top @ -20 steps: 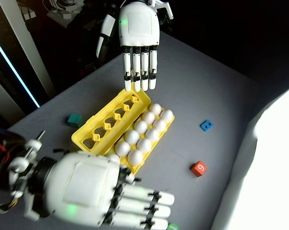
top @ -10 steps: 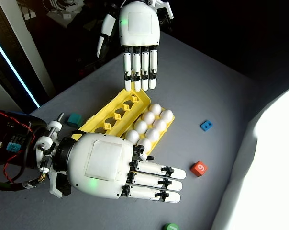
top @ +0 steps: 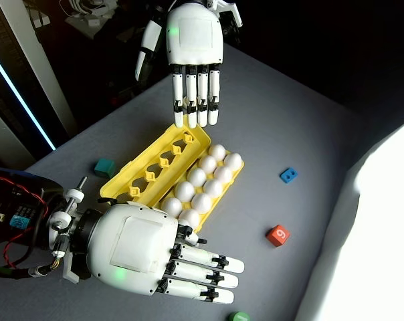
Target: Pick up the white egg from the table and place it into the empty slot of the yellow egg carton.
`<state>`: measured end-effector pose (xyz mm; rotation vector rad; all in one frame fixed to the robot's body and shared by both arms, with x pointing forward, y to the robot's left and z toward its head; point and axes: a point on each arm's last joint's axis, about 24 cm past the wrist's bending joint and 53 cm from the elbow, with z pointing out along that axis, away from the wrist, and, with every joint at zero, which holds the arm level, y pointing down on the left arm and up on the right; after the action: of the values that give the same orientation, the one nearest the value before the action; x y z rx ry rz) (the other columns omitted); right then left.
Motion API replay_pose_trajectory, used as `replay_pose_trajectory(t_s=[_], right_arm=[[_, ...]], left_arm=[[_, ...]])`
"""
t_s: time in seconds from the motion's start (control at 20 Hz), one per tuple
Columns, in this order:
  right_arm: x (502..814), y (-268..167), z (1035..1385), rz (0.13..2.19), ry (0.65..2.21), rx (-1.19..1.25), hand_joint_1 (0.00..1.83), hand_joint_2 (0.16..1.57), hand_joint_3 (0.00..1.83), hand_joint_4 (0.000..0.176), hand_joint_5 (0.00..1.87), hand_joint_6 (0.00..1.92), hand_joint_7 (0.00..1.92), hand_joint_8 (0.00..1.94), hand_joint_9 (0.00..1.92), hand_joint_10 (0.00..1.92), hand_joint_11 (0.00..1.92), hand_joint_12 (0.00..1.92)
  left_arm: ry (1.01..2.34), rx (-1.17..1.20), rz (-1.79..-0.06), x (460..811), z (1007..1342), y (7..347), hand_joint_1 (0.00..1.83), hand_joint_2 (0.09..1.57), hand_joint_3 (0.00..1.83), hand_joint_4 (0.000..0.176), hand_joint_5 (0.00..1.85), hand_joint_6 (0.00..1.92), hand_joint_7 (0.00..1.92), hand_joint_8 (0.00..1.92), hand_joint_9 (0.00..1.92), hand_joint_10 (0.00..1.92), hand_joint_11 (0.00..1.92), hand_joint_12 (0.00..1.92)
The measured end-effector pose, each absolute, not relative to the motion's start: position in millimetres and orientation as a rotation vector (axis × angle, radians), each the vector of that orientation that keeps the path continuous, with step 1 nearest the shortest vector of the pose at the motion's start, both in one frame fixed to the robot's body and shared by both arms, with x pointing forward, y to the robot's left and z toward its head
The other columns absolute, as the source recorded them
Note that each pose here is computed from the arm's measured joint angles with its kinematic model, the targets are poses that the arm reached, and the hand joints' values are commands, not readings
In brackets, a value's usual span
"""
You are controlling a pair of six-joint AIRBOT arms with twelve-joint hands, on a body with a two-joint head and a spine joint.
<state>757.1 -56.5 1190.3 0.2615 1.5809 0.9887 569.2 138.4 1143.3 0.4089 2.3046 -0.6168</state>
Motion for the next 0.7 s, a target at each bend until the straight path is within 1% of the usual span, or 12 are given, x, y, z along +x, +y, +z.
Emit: replay_pose_trajectory(t_s=[0.1,0.15,0.2,0.3,0.35,0.4,0.45,0.5,0.55,0.6,0.65,0.7], right_arm=[[755.3,-52.2,1186.0,0.996,1.596,0.257,0.82,0.88,0.00,0.113,0.89,0.00,0.11,0.01,0.00,0.00,0.00,0.00],[754.5,-50.5,1183.4,0.997,1.602,0.256,0.82,0.88,0.00,0.113,0.89,0.00,0.11,0.01,0.00,0.00,0.00,0.00],[754.1,-49.5,1182.2,0.998,1.606,0.254,0.85,0.88,0.00,0.091,0.91,0.01,0.13,0.01,0.00,0.00,0.00,0.00],[753.9,-49.9,1179.4,0.994,1.611,0.251,0.84,0.88,0.00,0.093,0.90,0.01,0.12,0.01,0.00,0.00,0.00,0.00],[754.6,-51.1,1178.5,0.990,1.613,0.252,0.85,0.88,0.00,0.087,0.91,0.01,0.14,0.02,0.00,0.00,0.00,0.00],[754.6,-51.1,1179.0,0.990,1.611,0.250,0.86,0.88,0.00,0.072,0.90,0.00,0.12,0.01,0.00,0.00,0.00,0.00],[754.7,-51.1,1179.4,0.989,1.610,0.249,0.86,0.88,0.00,0.072,0.90,0.00,0.12,0.01,0.00,0.00,0.00,0.00],[754.7,-51.2,1180.1,0.986,1.608,0.241,0.82,0.89,0.00,0.095,0.87,0.00,0.11,0.00,0.00,0.00,0.00,0.00],[755.0,-52.6,1182.7,0.984,1.604,0.236,0.83,0.89,0.00,0.101,0.88,0.01,0.12,0.00,0.00,0.00,0.00,0.00],[754.8,-54.2,1187.1,0.986,1.607,0.233,0.83,0.89,0.00,0.082,0.87,0.00,0.09,0.00,0.00,0.00,0.00,0.00],[754.4,-58.2,1195.5,0.986,1.597,0.230,0.83,0.89,0.00,0.082,0.87,0.00,0.09,0.00,0.00,0.00,0.00,0.00],[751.1,-65.5,1205.7,0.982,1.581,0.222,0.81,0.89,0.00,0.098,0.87,0.00,0.09,0.00,0.00,0.00,0.00,0.00]], left_arm=[[2.305,0.409,-0.617,569.2,1143.3,138.4,0.00,1.18,0.00,0.000,0.10,0.00,0.10,0.00,0.10,0.00,0.00,0.29],[2.305,0.409,-0.617,569.2,1143.3,138.4,0.00,1.18,0.00,0.000,0.10,0.00,0.10,0.00,0.10,0.00,0.00,0.29],[2.305,0.409,-0.617,569.2,1143.3,138.4,0.00,1.18,0.00,0.000,0.11,0.00,0.11,0.00,0.11,0.00,0.00,0.32],[2.305,0.409,-0.617,569.2,1143.3,138.4,0.00,1.18,0.00,0.000,0.11,0.00,0.11,0.00,0.11,0.00,0.00,0.31],[2.305,0.409,-0.617,569.2,1143.3,138.4,0.00,1.17,0.00,0.000,0.12,0.00,0.12,0.00,0.12,0.00,0.00,0.32],[2.305,0.409,-0.617,569.2,1143.3,138.4,0.00,1.17,0.00,0.000,0.11,0.00,0.11,0.00,0.11,0.00,0.00,0.32],[2.305,0.409,-0.617,569.2,1143.3,138.4,0.00,1.17,0.00,0.000,0.11,0.00,0.11,0.00,0.11,0.00,0.00,0.32],[2.305,0.409,-0.617,569.2,1143.3,138.4,0.00,1.18,0.00,0.000,0.11,0.00,0.10,0.00,0.11,0.00,0.00,0.32],[2.305,0.409,-0.617,569.2,1143.3,138.4,0.00,1.18,0.00,0.000,0.10,0.00,0.11,0.00,0.11,0.00,0.00,0.34],[2.305,0.409,-0.617,569.2,1143.3,138.4,0.00,1.18,0.00,0.000,0.11,0.01,0.11,0.01,0.12,0.00,0.00,0.32],[2.305,0.409,-0.617,569.2,1143.3,138.4,0.00,1.18,0.00,0.000,0.11,0.01,0.11,0.01,0.12,0.00,0.00,0.32],[2.305,0.409,-0.617,569.2,1143.3,138.4,0.00,1.18,0.00,0.000,0.13,0.01,0.13,0.01,0.12,0.00,0.00,0.34]])
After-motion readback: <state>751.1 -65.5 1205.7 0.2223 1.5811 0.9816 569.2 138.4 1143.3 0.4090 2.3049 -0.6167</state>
